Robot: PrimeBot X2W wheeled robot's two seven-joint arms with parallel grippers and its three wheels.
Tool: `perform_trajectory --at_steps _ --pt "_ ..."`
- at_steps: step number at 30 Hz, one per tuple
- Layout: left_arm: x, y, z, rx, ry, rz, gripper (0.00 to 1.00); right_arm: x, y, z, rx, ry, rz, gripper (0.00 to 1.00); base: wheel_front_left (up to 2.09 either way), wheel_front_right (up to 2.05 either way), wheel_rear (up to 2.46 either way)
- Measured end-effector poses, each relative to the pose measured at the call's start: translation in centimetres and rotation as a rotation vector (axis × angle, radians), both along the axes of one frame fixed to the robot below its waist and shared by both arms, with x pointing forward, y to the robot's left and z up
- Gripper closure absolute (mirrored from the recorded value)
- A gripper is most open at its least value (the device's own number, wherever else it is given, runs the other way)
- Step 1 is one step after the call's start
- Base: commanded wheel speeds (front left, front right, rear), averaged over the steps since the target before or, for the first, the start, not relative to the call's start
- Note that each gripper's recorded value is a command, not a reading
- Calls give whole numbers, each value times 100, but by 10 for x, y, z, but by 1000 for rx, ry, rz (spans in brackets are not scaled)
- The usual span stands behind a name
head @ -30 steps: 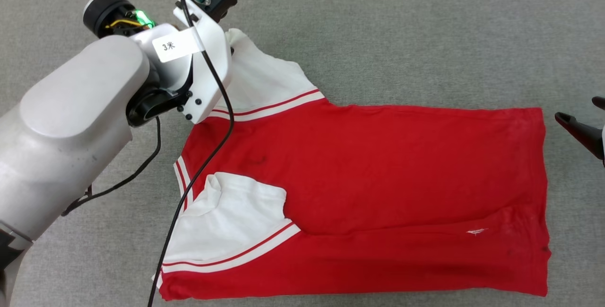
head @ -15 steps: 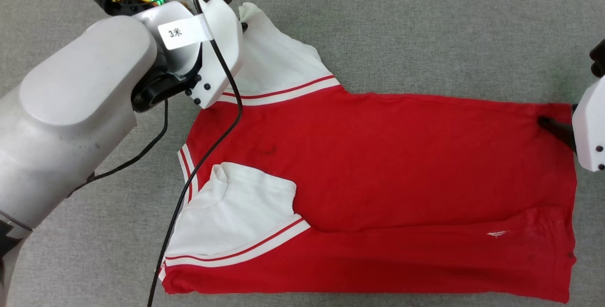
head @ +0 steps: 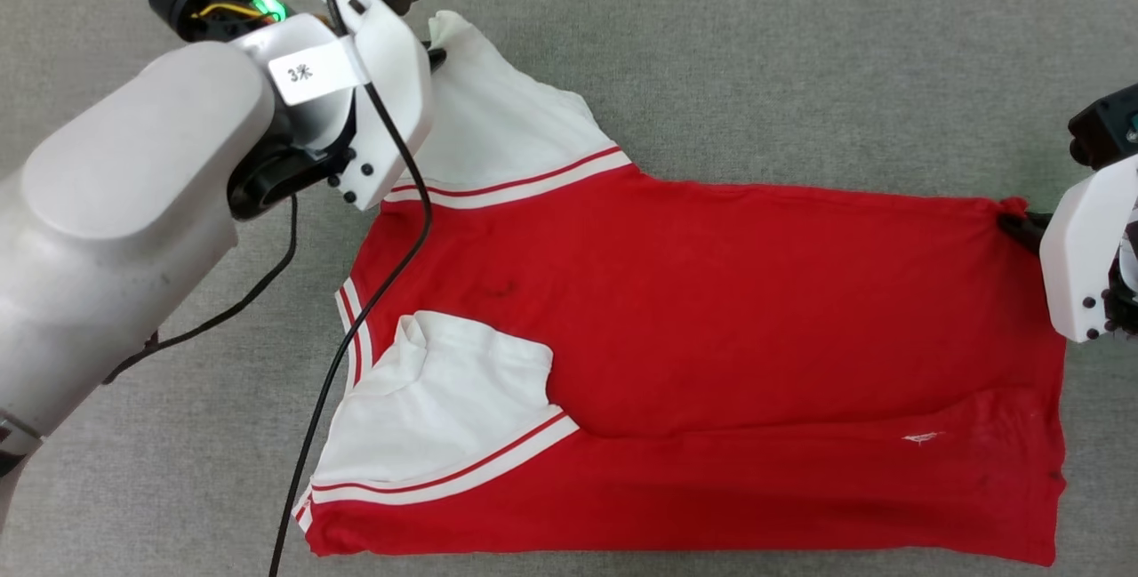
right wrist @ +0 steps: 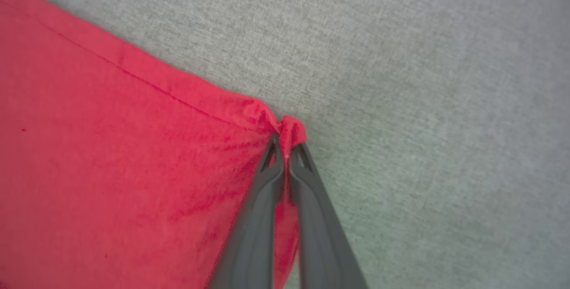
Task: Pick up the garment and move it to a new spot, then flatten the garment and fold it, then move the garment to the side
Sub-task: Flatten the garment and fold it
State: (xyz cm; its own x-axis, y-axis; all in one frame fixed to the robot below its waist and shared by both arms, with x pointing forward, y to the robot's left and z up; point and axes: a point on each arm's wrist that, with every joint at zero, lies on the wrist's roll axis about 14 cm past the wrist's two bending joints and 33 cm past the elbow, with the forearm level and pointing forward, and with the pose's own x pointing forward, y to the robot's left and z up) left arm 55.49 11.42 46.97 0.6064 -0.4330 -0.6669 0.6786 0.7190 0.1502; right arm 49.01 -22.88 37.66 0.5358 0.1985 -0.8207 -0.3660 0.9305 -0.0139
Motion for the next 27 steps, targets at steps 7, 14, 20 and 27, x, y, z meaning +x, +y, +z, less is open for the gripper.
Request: perform_trajectory --at_steps 7,14,20,27 --pt "-19 6 14 -8 -35 -5 100 4 -1 35 33 -153 6 100 0 0 0" --pt "-55 15 27 -39 -61 16 100 -20 7 53 86 -229 24 100 0 0 0" --pt "-96 22 28 -67 -57 46 100 -47 8 63 107 -267 37 100 0 0 0" --pt "-145 32 15 -83 -18 88 100 -77 11 66 136 -280 39 100 0 0 0"
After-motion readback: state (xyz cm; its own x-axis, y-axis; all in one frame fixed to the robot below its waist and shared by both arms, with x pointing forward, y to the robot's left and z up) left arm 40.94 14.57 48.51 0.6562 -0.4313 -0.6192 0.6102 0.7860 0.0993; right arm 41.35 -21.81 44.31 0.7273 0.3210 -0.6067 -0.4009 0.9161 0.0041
